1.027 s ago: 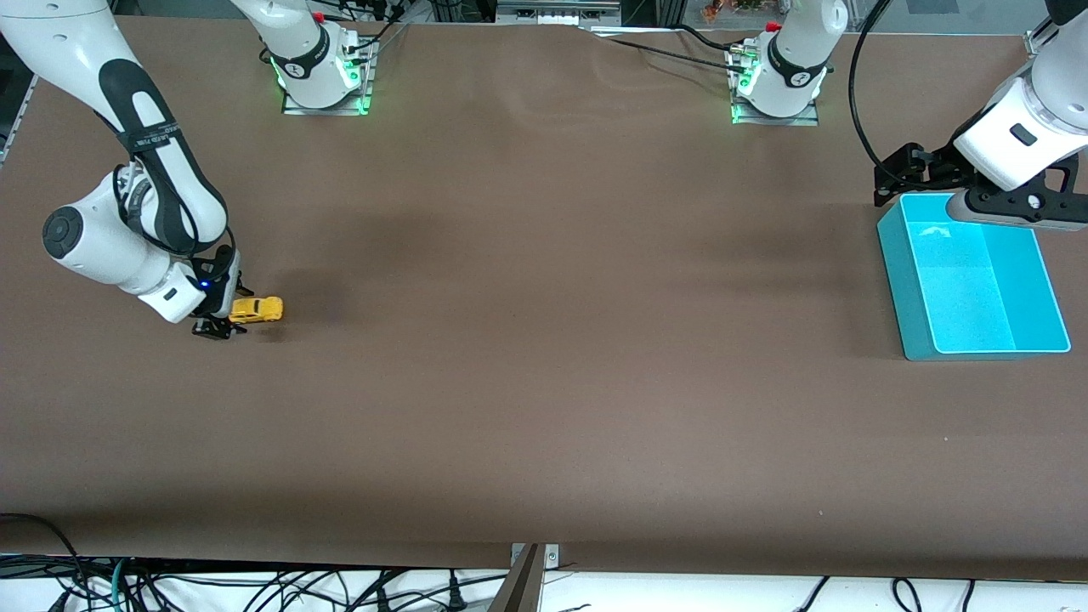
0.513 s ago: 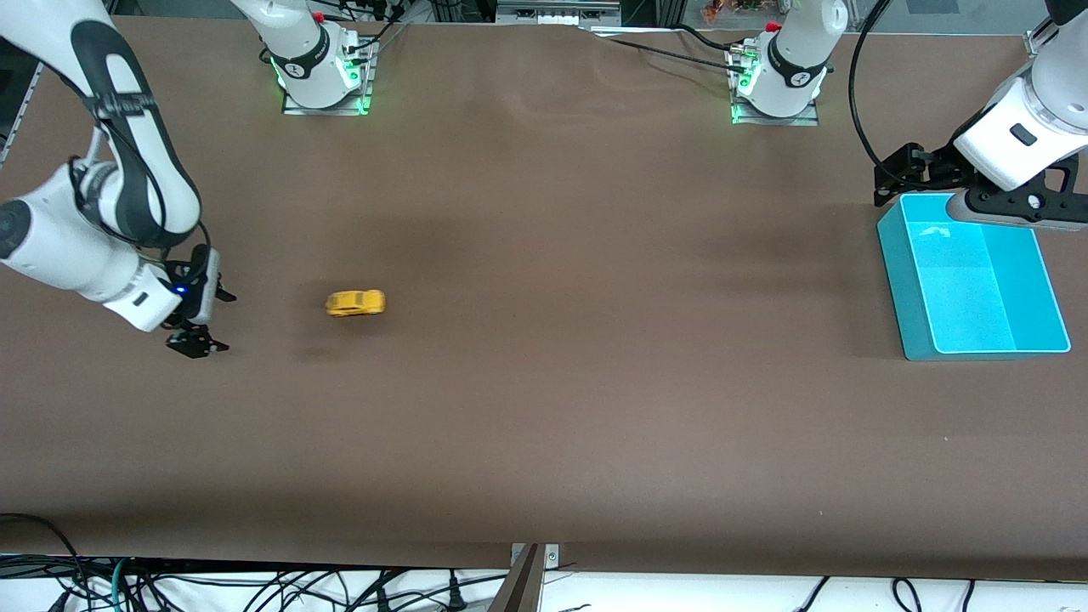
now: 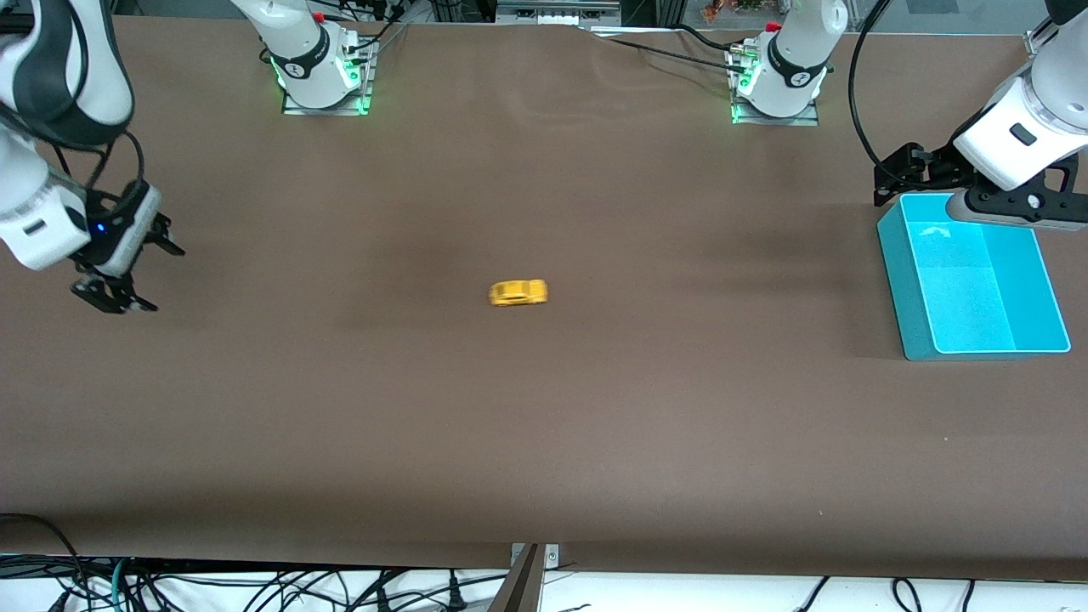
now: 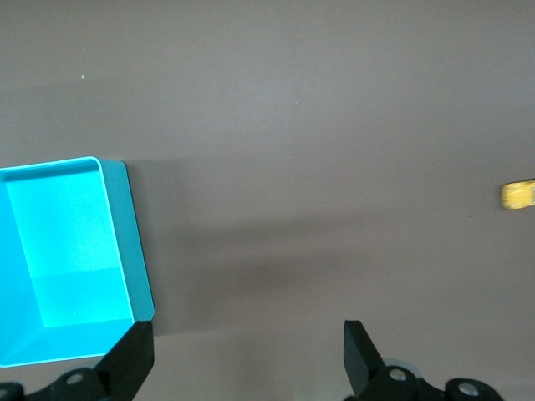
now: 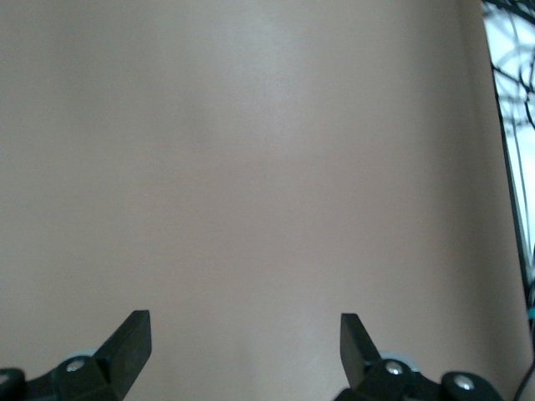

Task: Wind and store yellow beetle car
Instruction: 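Raise the right gripper away while the left gripper starts reaching out, then move the left gripper to the rolled car and grasp it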

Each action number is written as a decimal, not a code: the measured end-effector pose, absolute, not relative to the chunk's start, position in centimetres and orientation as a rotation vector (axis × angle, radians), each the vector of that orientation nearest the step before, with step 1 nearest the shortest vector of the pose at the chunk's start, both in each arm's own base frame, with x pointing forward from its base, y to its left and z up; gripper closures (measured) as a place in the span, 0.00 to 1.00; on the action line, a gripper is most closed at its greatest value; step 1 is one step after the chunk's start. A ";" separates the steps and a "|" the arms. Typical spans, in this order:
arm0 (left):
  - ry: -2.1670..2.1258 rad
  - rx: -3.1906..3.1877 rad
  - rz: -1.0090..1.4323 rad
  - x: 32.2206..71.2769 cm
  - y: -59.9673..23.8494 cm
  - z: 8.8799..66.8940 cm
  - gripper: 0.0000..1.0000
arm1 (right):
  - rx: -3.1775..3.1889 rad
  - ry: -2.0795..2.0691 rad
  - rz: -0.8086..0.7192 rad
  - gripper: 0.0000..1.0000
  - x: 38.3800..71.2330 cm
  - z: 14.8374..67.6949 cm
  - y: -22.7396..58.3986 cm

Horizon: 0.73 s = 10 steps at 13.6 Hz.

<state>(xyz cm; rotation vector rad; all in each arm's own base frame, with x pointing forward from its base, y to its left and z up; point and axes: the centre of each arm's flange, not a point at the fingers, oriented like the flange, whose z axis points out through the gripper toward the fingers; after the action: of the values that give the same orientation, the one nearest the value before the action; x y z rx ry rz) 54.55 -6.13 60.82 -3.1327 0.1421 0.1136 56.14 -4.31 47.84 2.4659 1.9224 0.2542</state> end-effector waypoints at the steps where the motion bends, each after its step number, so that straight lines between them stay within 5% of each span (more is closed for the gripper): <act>1: 0.145 -3.132 0.131 54.6 -6.2 60.4 0.00 | 2.553 1.818 0.241 0.00 55.6 48.6 -4.1; 10: 0.859 -3.067 0.299 55.4 -11.2 55.3 0.00 | 3.177 0.543 0.009 0.00 51.5 52.2 -0.6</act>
<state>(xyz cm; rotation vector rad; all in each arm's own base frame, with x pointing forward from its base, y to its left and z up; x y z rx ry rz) 55.37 -11.22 55.34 -3.0672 0.8591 0.2992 51.52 -0.58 52.17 3.1765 0.5431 0.0095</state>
